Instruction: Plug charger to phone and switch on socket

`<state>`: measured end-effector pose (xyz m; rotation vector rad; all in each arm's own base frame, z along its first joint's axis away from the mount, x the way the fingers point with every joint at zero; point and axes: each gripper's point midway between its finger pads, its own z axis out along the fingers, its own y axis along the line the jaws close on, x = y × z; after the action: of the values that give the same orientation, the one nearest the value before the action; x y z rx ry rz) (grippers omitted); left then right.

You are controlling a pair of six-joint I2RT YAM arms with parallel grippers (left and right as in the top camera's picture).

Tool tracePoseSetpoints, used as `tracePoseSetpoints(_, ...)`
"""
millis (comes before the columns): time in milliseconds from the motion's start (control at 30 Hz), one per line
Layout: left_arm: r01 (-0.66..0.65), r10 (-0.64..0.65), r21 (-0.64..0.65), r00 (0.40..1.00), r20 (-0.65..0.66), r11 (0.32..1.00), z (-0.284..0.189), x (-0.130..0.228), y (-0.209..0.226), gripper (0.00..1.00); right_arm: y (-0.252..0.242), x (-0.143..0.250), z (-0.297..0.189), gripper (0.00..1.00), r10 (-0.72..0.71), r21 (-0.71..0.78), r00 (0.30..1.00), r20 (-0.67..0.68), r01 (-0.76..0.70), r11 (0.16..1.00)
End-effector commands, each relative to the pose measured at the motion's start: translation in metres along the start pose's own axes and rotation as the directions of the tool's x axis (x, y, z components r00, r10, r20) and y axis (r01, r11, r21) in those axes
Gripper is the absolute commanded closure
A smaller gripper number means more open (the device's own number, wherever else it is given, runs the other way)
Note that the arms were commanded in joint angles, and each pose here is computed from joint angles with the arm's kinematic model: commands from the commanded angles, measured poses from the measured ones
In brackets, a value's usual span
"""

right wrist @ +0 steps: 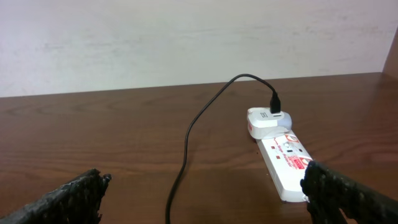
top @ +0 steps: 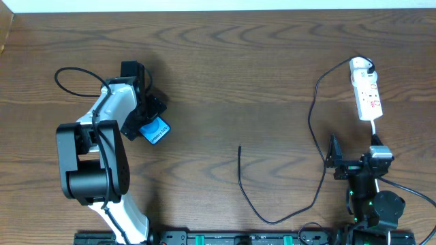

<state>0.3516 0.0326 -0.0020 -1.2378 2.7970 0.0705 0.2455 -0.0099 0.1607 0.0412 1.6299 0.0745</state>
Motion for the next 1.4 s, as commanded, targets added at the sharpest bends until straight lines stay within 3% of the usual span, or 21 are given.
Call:
tracePoseSetpoints(0,0.012,-0.013,-0.044,1.0,-0.02,0.999,0.012,0.006,0.01,0.02,0.001,0.001,0.0,0.01,0.012,-0.001,1.0,-0.001,-0.012,1.0)
tracePoseSetpoints(667,0.012,-0.012,-0.007,0.999,-0.05,1.0,0.018,0.01,0.002,0.02,0.001,0.001,0.0,0.01,0.012,-0.001,1.0,-0.001,-0.012,1.0)
tracePoseSetpoints(1367,0.006,-0.011,-0.067,0.997,-0.076,0.998,0.031,0.016,0.012,0.02,0.001,0.001,0.0,0.01,0.012,-0.001,1.0,-0.001,-0.012,1.0)
